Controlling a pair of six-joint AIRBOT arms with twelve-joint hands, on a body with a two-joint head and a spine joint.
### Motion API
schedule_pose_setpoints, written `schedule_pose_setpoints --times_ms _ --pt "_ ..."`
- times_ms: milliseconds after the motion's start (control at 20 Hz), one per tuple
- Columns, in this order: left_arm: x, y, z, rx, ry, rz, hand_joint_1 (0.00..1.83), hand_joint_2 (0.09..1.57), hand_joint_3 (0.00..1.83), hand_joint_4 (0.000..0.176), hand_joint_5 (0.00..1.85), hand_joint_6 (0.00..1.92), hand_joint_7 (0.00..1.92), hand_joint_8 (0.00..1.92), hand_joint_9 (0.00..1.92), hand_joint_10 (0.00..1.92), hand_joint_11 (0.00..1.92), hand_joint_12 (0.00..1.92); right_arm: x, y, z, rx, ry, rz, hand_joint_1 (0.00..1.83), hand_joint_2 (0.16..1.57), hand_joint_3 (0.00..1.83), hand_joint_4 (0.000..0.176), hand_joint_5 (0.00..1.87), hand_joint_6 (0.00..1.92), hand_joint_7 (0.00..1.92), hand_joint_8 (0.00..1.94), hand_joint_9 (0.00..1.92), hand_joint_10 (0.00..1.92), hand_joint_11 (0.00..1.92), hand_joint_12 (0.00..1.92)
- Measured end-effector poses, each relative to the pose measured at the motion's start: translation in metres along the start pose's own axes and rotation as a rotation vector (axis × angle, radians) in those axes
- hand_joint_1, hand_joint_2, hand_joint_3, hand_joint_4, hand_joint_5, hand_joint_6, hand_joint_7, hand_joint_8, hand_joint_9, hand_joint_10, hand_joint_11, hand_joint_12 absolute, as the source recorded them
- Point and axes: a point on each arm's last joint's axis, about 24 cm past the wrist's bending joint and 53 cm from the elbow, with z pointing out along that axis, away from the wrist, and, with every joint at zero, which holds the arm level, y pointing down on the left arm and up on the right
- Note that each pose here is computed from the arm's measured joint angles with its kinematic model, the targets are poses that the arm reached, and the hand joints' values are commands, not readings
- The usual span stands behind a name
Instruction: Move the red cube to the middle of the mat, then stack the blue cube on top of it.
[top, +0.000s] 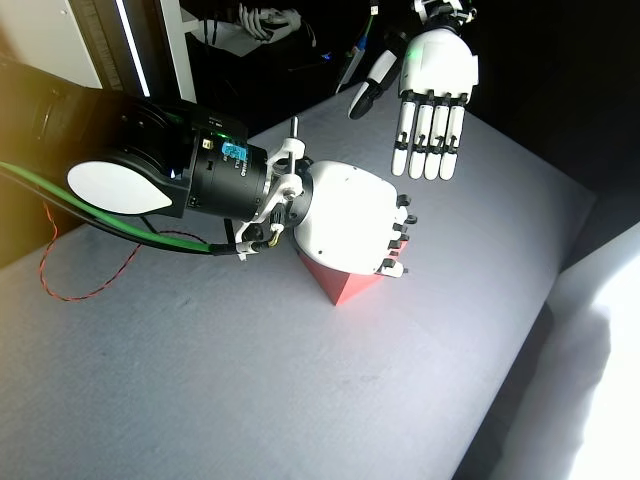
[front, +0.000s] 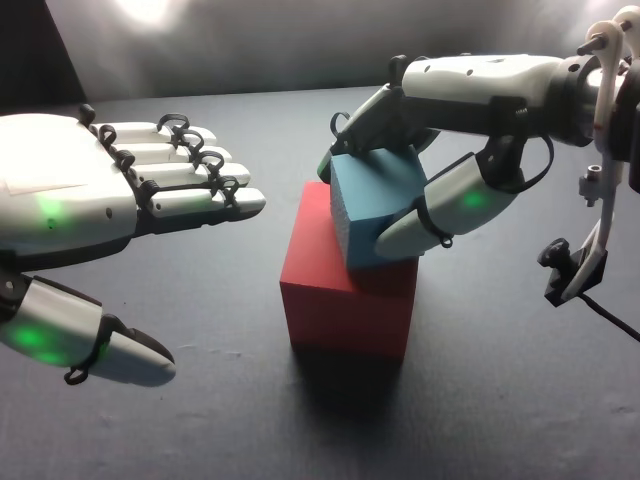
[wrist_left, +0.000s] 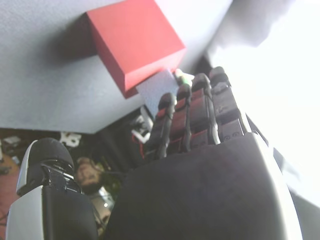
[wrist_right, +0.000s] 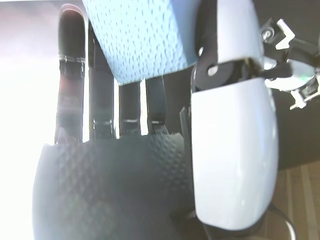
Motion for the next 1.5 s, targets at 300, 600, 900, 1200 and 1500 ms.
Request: schedule_pose_setpoints --times_ms 300,600,900,1200,1500 --pt "0.0 0.0 0.0 0.001 -0.001 0.0 0.19 1.07 0.01 0.0 0.0 0.0 0.0 0.0 0.0 0.0 0.0 0.0 0.0 0.001 0.0 -0.003 -0.002 0.0 0.8 1.03 0.0 0.0 0.59 0.0 0.67 0.0 0.61 0.0 0.04 1.26" --pt "0.0 0.0 0.0 0.001 -0.001 0.0 0.2 1.08 0.0 0.0 0.0 0.0 0.0 0.0 0.0 0.0 0.0 0.0 0.0 0.001 0.0 -0.003 -0.002 -0.004 0.68 1.01 0.0 0.0 0.35 0.0 0.43 0.0 0.37 0.0 0.0 0.95" --pt "0.0 0.0 0.0 0.001 -0.001 0.0 0.19 1.08 0.0 0.0 0.0 0.0 0.0 0.0 0.0 0.0 0.0 0.0 0.001 -0.002 0.0 0.001 0.001 -0.015 0.64 0.98 0.0 0.0 0.21 0.0 0.29 0.0 0.27 0.0 0.0 0.69" --pt "0.0 0.0 0.0 0.0 -0.001 0.0 0.16 1.09 0.0 0.0 0.0 0.0 0.0 0.0 0.0 0.0 0.0 0.0 0.001 -0.005 -0.001 0.007 0.002 -0.017 0.57 0.9 0.0 0.0 0.11 0.0 0.17 0.0 0.17 0.0 0.0 0.49" --pt "0.0 0.0 0.0 0.001 -0.001 0.001 0.18 1.09 0.0 0.0 0.0 0.0 0.0 0.0 0.0 0.0 0.0 0.0 -0.01 -0.008 -0.018 0.018 -0.021 -0.05 0.54 0.81 0.0 0.0 0.02 0.0 0.08 0.0 0.07 0.0 0.0 0.32"
